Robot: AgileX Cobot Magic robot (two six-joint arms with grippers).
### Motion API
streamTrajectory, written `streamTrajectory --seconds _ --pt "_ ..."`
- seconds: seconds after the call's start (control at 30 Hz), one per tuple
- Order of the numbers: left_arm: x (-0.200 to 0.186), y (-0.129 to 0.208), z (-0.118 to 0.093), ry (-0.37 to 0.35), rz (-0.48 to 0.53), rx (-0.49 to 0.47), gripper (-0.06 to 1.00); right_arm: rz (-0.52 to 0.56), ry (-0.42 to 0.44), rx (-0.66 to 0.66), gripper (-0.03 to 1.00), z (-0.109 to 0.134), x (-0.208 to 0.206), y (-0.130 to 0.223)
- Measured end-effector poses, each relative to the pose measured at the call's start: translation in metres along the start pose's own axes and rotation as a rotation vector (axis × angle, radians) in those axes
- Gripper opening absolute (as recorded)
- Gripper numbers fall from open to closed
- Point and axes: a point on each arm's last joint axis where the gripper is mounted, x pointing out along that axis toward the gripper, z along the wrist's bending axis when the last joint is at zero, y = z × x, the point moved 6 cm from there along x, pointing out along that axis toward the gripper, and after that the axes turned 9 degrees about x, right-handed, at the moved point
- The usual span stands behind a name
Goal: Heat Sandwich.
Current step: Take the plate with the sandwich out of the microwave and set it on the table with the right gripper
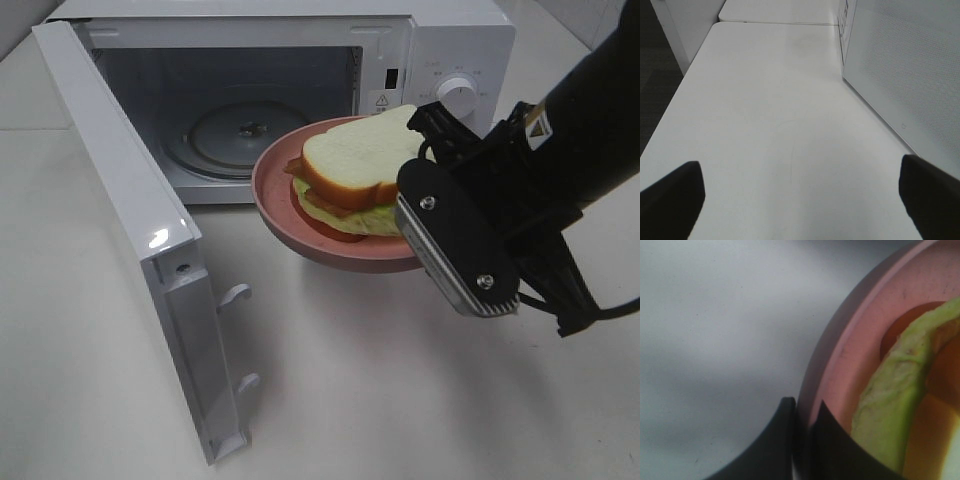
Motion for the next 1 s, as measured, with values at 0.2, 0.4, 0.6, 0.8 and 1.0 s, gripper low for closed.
streamTrajectory --seconds 0.2,0.4,0.6,0.8,1.0 --pt "0.000 0.000 0.000 0.000 0.000 0.000 0.99 -0.003 0.021 0.023 0.06 0.020 -0.014 0.005" --pt "0.000 0.000 0.000 0.000 0.000 0.000 0.99 0.011 0.034 0.037 0.06 0.039 -0.026 0.011" --pt "0.000 0.000 0.000 0.000 0.000 0.000 0.99 0.043 0.022 0.066 0.06 0.055 -0.034 0.019" --pt "0.000 0.000 0.000 0.000 0.000 0.000 0.99 0.115 0.007 0.166 0.06 0.071 -0.045 0.033" --pt "0.000 0.000 0.000 0.000 0.000 0.000 0.99 0.188 0.032 0.315 0.06 0.074 -0.053 0.045"
